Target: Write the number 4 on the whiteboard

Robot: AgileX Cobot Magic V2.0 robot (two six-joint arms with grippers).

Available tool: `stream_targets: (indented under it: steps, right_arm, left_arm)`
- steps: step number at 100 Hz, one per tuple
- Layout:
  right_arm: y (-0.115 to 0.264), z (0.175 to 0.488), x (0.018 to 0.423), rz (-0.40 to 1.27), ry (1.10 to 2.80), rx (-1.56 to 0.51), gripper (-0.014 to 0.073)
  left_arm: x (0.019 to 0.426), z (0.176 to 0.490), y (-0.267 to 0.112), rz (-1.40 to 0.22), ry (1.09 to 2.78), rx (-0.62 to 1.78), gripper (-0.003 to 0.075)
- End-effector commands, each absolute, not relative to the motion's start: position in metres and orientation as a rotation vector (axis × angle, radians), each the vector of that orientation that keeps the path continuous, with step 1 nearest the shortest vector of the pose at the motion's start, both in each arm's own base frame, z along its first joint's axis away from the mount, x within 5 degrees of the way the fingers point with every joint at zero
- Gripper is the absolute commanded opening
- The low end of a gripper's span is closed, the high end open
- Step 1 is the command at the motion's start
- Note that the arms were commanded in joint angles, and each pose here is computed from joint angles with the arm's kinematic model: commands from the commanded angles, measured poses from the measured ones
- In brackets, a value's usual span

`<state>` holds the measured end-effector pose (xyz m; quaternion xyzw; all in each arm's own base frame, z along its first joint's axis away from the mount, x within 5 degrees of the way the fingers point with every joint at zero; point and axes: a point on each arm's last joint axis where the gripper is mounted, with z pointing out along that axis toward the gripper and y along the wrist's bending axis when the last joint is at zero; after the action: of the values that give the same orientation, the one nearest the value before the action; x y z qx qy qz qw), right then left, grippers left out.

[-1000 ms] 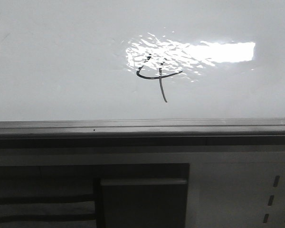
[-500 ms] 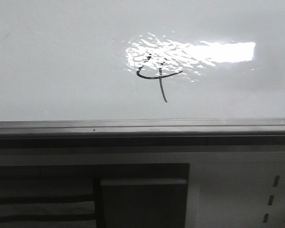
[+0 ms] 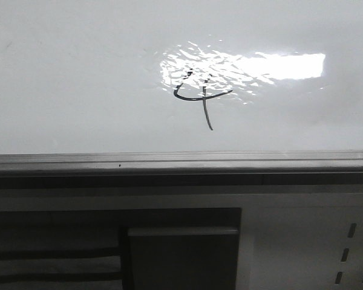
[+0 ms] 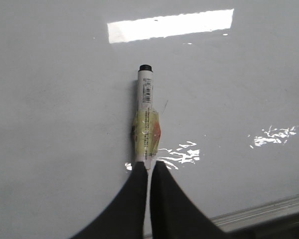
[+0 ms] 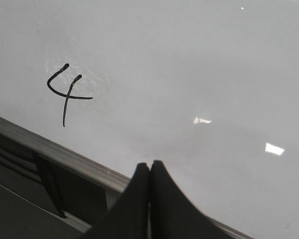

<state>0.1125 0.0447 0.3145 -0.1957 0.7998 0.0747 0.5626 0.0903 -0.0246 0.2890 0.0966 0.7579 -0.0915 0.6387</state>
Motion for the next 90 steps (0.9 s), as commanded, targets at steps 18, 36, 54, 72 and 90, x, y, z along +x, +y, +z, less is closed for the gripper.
stream_targets:
  steps: [18,36,54,72,90]
  right_arm:
    - [0.044,0.330,0.114,0.173,1.776,-0.440,-0.0072]
    - [0.044,0.330,0.114,0.173,1.776,-0.440,-0.0072]
    - [0.044,0.330,0.114,0.173,1.776,-0.440,-0.0072]
    - [0.044,0.330,0.114,0.173,1.776,-0.440,-0.0072]
    - [0.044,0.330,0.114,0.173,1.776,-0.440,-0.0072]
  left_arm:
    - [0.077,0.289,-0.016,-0.187,1.588,0.130,-0.0020]
    - [0.062,0.256,-0.007,-0.107,1.505,0.049,-0.0020]
    - [0.056,0.228,-0.004,-0.080,1.468,0.022,-0.0020]
    - [0.054,0.211,-0.003,-0.114,1.458,-0.015,-0.0020]
    - [0.054,0.208,-0.003,-0.100,1.460,-0.003,-0.0020]
